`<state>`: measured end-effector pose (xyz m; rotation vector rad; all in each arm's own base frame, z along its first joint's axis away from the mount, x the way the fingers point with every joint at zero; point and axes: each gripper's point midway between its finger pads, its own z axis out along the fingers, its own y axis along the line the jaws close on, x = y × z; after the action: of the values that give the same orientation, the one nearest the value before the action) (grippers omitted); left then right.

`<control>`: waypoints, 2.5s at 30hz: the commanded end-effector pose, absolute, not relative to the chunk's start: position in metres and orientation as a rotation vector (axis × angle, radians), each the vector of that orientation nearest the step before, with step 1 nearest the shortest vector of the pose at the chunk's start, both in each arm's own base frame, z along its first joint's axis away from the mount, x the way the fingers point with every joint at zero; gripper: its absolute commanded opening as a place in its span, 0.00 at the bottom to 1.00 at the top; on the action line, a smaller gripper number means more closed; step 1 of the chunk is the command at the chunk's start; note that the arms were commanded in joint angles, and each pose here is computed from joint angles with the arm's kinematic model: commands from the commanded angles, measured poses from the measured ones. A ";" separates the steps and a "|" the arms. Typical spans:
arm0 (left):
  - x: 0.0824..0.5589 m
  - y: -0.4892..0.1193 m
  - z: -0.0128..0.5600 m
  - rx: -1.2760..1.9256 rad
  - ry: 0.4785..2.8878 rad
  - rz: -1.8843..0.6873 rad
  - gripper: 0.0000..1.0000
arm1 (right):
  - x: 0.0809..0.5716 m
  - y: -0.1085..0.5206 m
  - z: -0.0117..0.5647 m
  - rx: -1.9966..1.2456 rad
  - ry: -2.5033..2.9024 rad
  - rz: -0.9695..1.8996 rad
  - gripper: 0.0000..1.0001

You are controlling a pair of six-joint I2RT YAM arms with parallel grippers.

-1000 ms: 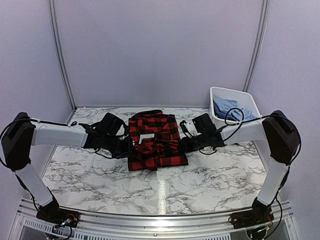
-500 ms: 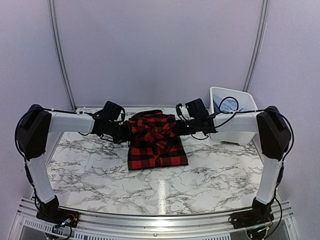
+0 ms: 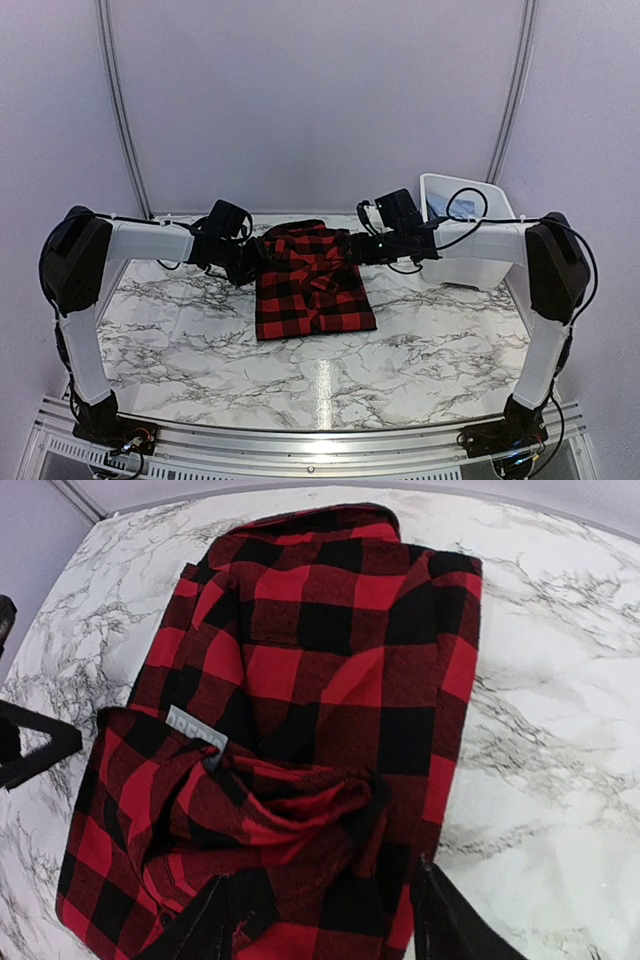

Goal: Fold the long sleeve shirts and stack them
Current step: Adjust the 2/3-rectangle-folded shirt at the center of the board, then smooth out the 2/3-rectangle-folded shirt at the center of the board.

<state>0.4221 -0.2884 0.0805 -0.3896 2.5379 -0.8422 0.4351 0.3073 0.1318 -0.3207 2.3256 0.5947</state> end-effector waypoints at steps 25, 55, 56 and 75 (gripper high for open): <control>0.321 -0.410 0.064 0.067 2.587 -1.063 0.15 | 0.405 0.372 0.089 -0.435 2.375 0.829 0.05; 0.289 -0.392 0.014 0.021 2.685 -0.974 0.09 | 0.463 0.321 0.062 -0.123 2.418 0.652 0.58; 0.288 -0.392 0.014 0.022 2.683 -0.973 0.09 | 0.461 0.323 0.069 -0.136 2.406 0.661 0.58; 0.287 -0.390 0.010 0.015 2.691 -0.970 0.08 | 0.425 0.396 0.070 -0.327 2.417 0.952 0.07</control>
<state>0.2982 -0.3978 0.0295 0.0134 2.6281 -1.0256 0.4197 0.3722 0.0669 -0.2853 2.4395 0.8339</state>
